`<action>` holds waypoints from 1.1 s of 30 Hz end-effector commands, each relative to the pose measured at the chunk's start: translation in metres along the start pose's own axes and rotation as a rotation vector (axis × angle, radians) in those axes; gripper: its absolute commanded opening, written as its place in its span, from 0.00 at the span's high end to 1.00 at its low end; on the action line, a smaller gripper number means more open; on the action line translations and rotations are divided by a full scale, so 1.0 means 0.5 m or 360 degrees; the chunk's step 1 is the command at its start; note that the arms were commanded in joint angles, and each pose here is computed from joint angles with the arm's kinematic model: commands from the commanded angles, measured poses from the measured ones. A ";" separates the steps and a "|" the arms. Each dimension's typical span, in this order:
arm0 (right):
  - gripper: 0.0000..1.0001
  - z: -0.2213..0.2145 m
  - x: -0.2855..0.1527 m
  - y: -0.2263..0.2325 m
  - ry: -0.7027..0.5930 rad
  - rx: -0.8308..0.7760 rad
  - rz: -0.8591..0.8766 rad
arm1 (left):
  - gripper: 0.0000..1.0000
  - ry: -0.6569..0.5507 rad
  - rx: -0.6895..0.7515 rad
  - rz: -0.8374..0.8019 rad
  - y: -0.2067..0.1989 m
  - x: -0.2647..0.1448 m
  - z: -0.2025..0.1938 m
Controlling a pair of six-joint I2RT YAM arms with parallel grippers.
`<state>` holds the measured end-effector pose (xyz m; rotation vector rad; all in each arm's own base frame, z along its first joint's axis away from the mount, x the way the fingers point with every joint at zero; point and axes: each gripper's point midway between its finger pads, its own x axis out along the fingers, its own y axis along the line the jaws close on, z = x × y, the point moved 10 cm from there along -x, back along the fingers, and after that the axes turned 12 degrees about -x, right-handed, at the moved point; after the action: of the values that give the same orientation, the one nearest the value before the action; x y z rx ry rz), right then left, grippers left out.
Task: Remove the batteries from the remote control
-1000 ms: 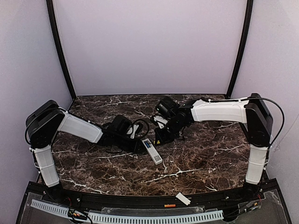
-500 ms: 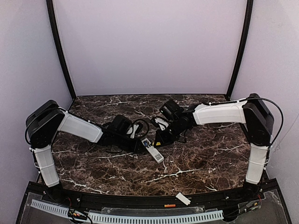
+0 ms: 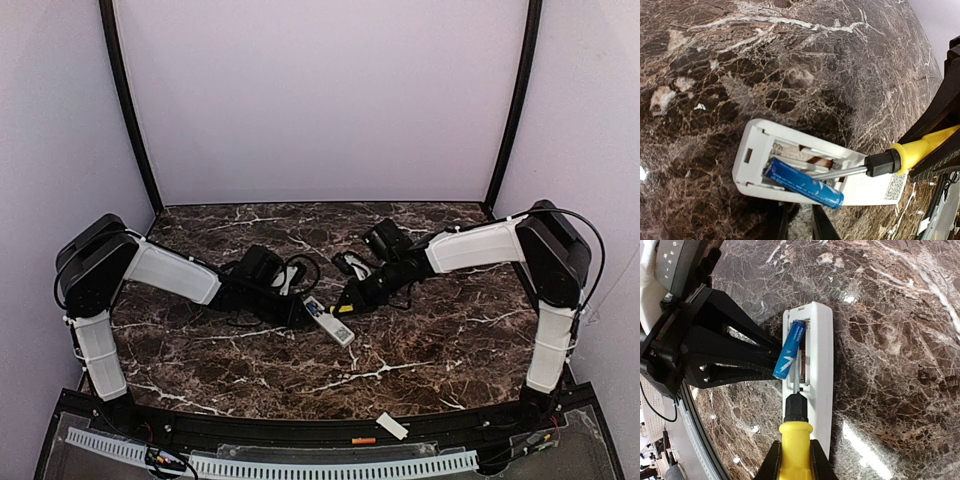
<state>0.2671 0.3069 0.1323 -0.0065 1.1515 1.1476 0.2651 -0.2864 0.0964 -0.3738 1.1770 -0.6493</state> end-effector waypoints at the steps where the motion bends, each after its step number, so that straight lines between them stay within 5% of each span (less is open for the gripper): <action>1: 1.00 -0.005 -0.013 0.027 -0.0044 -0.0023 0.0196 | 0.83 0.0057 -0.0026 0.0084 0.015 0.011 -0.010; 33: 1.00 0.026 -0.038 0.045 -0.0139 -0.0005 0.0203 | 0.83 0.0015 -0.0056 0.0118 0.010 -0.032 -0.017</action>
<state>0.2591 0.3043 0.1507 0.1142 1.1263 1.2150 0.2649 -0.2855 0.0977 -0.3735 1.1801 -0.6298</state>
